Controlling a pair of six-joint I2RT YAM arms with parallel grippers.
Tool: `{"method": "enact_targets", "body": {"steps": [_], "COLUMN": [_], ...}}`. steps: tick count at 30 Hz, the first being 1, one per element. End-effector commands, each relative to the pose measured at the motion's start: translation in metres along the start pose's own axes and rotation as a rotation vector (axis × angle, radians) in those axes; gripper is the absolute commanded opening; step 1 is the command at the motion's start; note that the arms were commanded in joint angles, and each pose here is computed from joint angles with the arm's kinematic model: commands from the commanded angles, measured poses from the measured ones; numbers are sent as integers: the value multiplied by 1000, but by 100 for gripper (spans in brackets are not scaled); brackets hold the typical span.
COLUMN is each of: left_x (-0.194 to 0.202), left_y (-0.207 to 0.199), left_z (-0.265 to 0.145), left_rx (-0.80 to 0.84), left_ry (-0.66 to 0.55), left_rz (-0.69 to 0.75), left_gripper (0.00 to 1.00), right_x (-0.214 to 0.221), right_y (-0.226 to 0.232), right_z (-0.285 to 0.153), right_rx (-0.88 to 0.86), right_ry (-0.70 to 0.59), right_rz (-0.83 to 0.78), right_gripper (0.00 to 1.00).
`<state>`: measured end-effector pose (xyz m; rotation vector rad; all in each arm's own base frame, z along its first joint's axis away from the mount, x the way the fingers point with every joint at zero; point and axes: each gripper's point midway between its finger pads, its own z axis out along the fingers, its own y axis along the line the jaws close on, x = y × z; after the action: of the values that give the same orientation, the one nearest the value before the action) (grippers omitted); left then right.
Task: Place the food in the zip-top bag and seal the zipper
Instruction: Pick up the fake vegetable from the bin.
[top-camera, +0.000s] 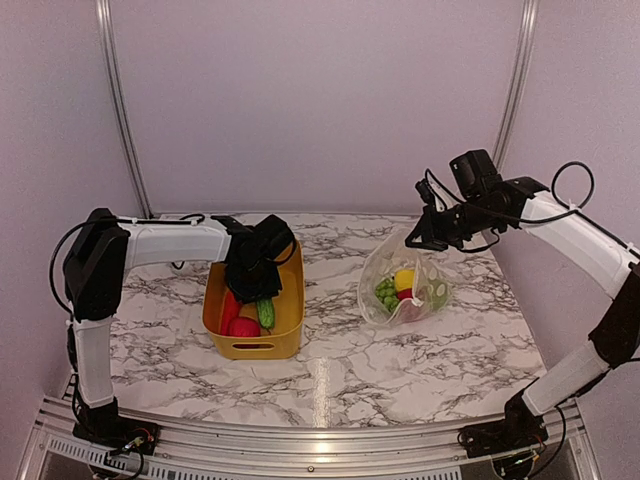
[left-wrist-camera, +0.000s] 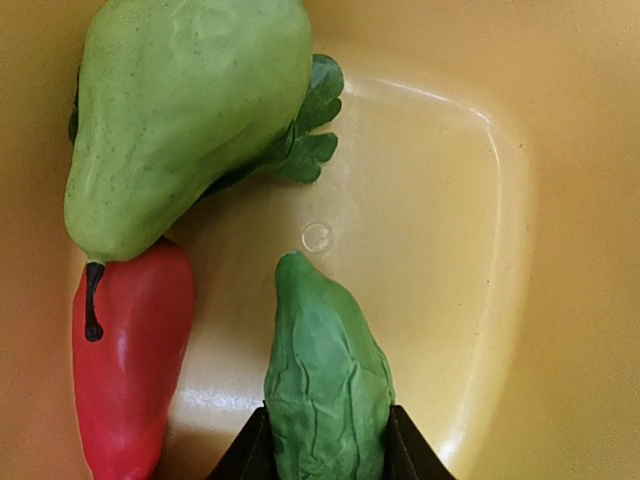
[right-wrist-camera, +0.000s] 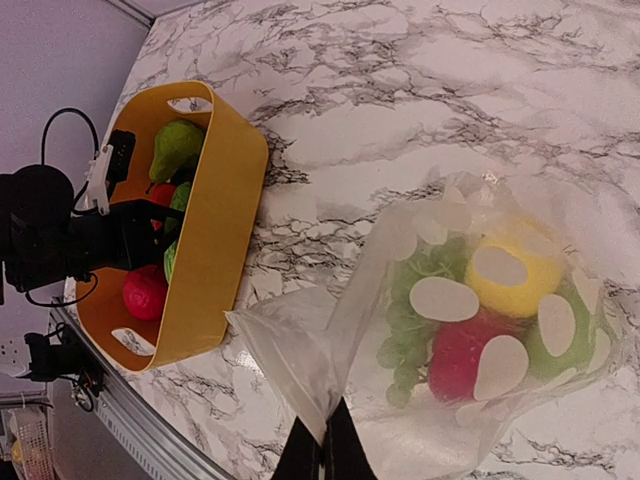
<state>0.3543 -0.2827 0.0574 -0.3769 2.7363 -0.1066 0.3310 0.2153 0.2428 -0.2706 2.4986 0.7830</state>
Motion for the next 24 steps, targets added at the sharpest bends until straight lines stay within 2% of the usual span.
{"method": "enact_targets", "body": {"steps": [1, 6, 12, 19, 21, 24], "left_x": [-22, -40, -67, -69, -61, -38], "left_y": [-12, -23, -56, -125, -141, -166], "left_z": [-36, -74, -140, -229, -247, -276], "left_rx": [65, 138, 304, 650, 741, 976], "left_ry": [-76, -147, -287, -474, -503, -501], "left_rz": [24, 39, 101, 245, 311, 426], "left_gripper": [28, 27, 27, 26, 26, 27], "right_x": [-4, -5, -9, -20, -23, -25], "right_y": [10, 12, 15, 25, 28, 31], "right_z": [-10, -10, -8, -11, -13, -16], "right_rx": [-17, -25, -43, -69, -79, -84], "right_ry": [-36, -42, -43, -51, -54, -58], "right_rz": [-8, -3, 8, 13, 15, 16], "right_gripper": [0, 0, 0, 0, 0, 0]}}
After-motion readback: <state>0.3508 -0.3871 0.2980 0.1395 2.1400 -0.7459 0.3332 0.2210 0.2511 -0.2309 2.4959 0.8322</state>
